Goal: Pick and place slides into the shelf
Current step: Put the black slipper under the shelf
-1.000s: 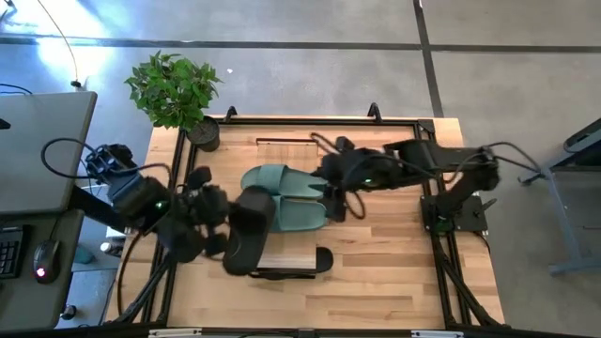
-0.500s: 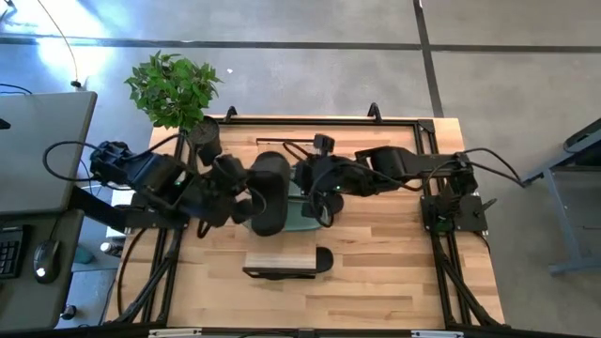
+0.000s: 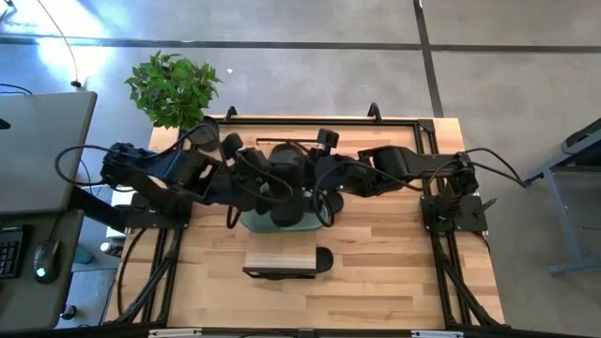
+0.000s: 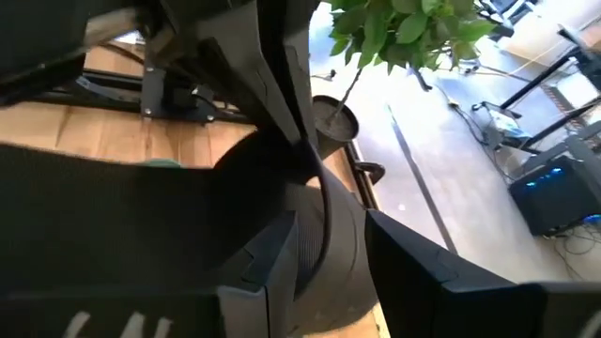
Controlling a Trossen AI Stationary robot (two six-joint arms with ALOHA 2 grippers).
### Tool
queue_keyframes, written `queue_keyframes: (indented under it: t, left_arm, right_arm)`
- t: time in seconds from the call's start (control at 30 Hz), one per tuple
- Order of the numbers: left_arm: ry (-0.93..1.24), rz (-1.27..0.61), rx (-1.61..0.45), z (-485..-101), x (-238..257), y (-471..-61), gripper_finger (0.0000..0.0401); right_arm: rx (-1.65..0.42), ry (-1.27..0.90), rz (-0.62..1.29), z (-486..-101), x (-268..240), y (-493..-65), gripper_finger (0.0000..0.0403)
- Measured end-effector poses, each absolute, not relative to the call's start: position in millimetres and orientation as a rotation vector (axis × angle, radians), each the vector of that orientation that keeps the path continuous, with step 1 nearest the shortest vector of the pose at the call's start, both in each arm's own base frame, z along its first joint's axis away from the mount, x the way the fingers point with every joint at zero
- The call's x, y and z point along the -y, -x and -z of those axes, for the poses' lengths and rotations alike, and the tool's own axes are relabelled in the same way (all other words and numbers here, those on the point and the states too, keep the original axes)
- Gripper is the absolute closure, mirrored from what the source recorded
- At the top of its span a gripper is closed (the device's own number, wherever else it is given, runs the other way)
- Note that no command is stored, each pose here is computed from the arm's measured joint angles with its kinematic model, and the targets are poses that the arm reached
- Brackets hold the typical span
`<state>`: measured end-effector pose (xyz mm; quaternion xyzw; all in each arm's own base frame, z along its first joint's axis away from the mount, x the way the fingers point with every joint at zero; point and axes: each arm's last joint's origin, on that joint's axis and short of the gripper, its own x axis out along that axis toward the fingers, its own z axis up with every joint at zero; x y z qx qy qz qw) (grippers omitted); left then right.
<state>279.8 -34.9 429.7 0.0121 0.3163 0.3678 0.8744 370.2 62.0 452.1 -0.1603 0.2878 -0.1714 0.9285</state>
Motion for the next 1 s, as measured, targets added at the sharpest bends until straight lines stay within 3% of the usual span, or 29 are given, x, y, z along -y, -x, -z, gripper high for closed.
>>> queue_keyframes:
  t: [1.0]
  left_arm:
    - [-0.020, -0.732, -0.555, -434.7, 38.9, -296.8, 0.0401]
  right_arm:
    - [-0.694, 0.225, 0.567, -440.9, -42.4, -360.7, 0.0294]
